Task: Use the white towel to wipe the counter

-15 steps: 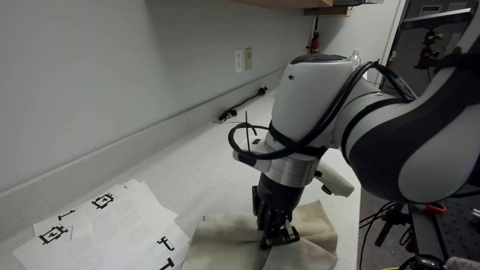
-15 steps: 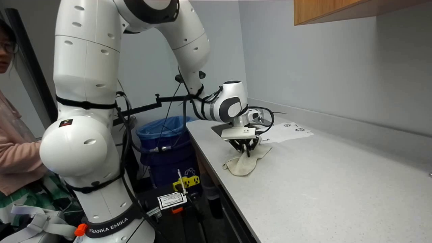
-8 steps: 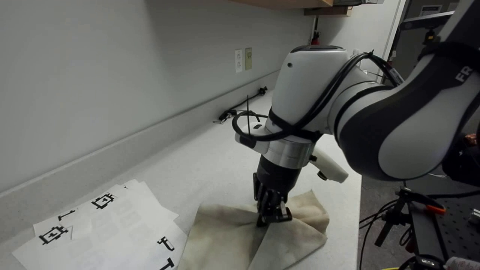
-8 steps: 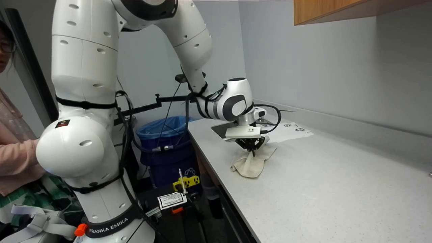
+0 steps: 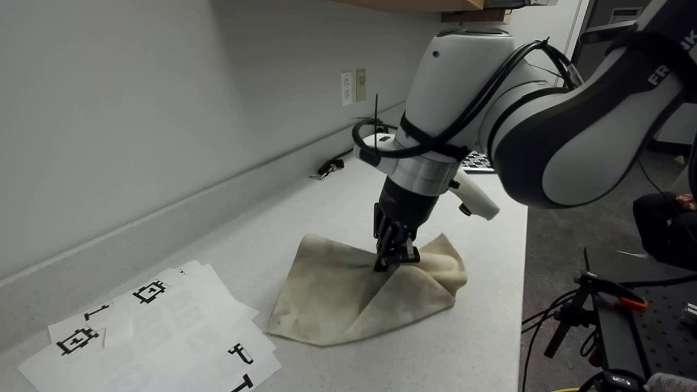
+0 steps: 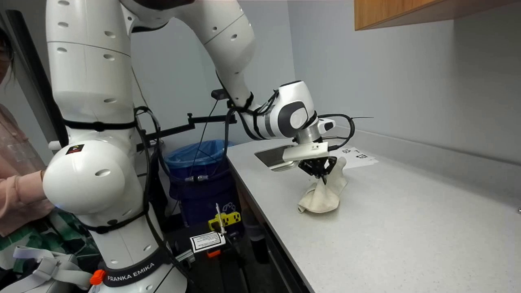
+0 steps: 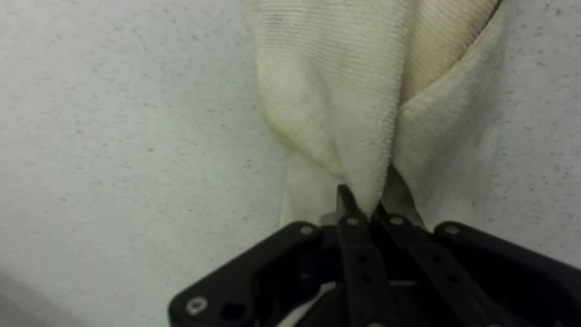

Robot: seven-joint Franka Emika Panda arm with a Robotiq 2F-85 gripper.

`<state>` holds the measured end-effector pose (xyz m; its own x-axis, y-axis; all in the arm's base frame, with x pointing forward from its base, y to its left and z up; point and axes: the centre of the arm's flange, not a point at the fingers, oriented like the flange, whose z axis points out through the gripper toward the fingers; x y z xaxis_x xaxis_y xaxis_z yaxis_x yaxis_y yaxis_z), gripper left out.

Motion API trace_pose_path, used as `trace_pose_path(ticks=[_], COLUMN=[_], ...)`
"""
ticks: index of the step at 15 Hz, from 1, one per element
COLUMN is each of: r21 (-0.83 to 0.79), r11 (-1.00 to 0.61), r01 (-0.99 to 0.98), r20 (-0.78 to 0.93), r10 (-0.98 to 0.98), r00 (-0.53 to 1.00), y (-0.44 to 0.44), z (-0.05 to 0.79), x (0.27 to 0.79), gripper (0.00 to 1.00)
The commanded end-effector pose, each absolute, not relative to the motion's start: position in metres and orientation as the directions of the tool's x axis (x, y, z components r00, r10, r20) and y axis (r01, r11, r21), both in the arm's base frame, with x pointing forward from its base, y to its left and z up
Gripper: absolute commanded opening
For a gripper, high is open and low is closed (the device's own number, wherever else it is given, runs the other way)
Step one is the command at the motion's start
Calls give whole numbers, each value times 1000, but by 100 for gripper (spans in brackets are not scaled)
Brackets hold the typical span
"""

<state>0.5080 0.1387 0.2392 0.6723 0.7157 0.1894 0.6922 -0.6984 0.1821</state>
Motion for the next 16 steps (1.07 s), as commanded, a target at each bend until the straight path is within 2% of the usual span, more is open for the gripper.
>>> trace_pose_path(ticks=[1,7,16], r21=[258,329,311], r11=[-715,-757,-844], r01=[650,564,438], r20=[171,181,236], r10=[696,637,515], r00=[698,749,824], y=[114,83,88], z=[259,270,270], x=[495,493,487], gripper=[1,1,1])
